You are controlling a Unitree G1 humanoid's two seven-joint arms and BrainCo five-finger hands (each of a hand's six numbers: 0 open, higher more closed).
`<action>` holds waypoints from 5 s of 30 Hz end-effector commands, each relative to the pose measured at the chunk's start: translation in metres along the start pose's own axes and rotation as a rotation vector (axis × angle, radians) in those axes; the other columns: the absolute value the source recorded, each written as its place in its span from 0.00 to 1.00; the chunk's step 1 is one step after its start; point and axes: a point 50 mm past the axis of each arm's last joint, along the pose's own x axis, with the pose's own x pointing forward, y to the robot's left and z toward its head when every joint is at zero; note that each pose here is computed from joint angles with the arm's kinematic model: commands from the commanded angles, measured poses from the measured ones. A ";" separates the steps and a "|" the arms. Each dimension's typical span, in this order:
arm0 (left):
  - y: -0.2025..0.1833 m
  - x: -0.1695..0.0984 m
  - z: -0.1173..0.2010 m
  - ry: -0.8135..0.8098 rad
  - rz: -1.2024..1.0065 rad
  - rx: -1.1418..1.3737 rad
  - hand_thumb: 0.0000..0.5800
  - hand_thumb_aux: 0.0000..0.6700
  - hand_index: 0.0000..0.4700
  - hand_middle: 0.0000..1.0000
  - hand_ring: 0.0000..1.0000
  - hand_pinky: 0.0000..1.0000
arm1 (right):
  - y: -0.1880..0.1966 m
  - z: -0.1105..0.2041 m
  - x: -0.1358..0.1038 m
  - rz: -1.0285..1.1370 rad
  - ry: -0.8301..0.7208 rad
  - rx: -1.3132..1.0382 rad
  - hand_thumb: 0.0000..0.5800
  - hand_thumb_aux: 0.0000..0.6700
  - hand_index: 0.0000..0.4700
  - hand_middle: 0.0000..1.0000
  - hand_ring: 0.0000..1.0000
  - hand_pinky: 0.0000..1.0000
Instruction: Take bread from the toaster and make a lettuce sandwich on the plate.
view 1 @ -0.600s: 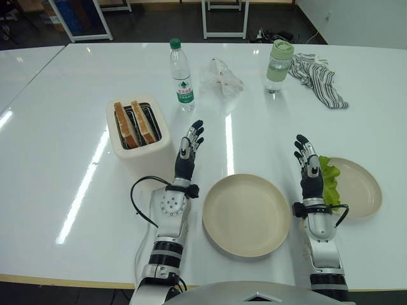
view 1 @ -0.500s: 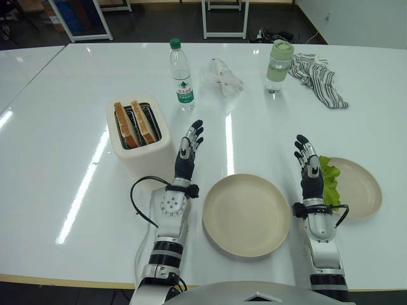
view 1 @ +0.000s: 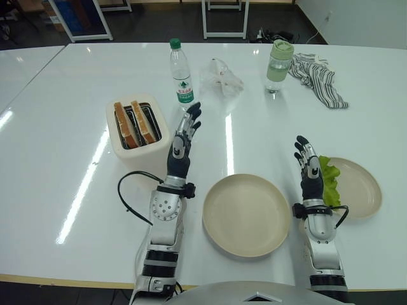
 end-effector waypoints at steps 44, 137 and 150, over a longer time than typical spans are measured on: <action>0.136 -0.042 -0.013 0.676 0.115 1.243 0.69 0.45 0.45 0.00 0.00 0.00 | 0.006 -0.012 -0.010 0.008 0.074 0.015 0.00 0.00 0.00 0.00 0.00 0.00; 0.103 0.006 0.068 -0.188 0.421 1.312 1.00 1.00 1.00 0.00 0.00 0.00 | 0.016 -0.021 -0.022 0.029 0.131 -0.003 0.00 0.00 0.00 0.00 0.00 0.00; 0.025 0.007 0.067 -0.284 0.017 0.469 1.00 1.00 1.00 1.00 1.00 1.00 | 0.002 -0.020 -0.016 -0.008 0.120 -0.028 0.00 0.00 0.00 0.00 0.00 0.00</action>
